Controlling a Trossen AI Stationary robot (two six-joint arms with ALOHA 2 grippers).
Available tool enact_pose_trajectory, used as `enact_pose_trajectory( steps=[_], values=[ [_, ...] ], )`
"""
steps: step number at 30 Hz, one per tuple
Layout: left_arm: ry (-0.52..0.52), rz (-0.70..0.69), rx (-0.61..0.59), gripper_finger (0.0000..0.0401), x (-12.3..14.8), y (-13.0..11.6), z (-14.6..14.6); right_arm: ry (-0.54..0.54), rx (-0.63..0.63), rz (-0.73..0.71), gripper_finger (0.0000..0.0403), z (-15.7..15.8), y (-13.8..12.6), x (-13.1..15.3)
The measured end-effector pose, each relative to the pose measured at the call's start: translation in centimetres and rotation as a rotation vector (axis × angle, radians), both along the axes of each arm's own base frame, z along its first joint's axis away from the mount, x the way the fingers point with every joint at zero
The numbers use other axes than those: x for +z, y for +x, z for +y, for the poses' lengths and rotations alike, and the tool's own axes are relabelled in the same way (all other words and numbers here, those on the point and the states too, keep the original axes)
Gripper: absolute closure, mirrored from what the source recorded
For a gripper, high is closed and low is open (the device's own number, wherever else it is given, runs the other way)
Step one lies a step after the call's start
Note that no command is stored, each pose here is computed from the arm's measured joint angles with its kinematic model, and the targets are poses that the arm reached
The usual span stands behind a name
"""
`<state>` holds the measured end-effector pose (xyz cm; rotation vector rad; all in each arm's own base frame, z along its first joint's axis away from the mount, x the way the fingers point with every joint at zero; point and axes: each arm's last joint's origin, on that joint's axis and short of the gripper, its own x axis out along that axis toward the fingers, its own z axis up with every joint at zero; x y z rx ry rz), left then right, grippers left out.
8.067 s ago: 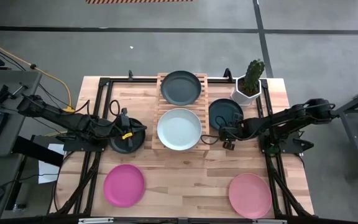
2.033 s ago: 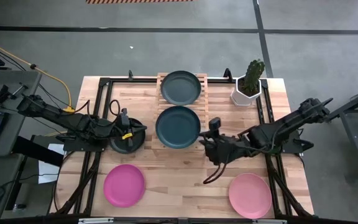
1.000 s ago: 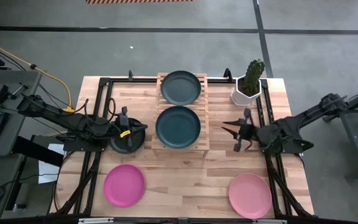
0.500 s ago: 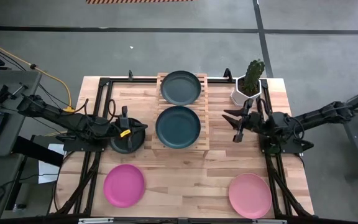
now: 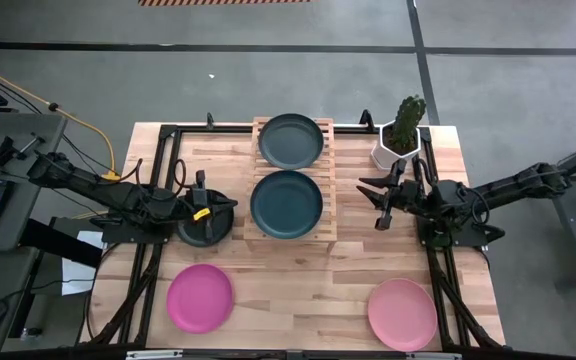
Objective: Place and stack plates onto a shelf
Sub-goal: Stack the pink plate on top of the black plate on the shelf
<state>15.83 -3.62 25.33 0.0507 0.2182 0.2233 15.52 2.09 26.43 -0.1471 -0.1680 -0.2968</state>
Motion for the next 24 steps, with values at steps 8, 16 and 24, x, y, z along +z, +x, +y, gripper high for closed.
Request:
enact_pose_trajectory(
  steps=[8,16,24],
  values=[
    [-0.002,-0.002,0.014,0.0401,0.00,-0.01,0.04,0.001,0.000,0.005,0.0322,0.00,0.01,-0.06],
    [-0.017,0.020,0.080,0.0401,-0.33,-0.14,0.23,-0.005,-0.001,0.006,0.0322,0.00,0.01,-0.04],
    [-0.073,0.002,-0.166,0.0401,0.00,-0.01,-0.75,-0.019,-0.004,0.013,0.0322,0.00,0.02,-0.06]
  ],
)
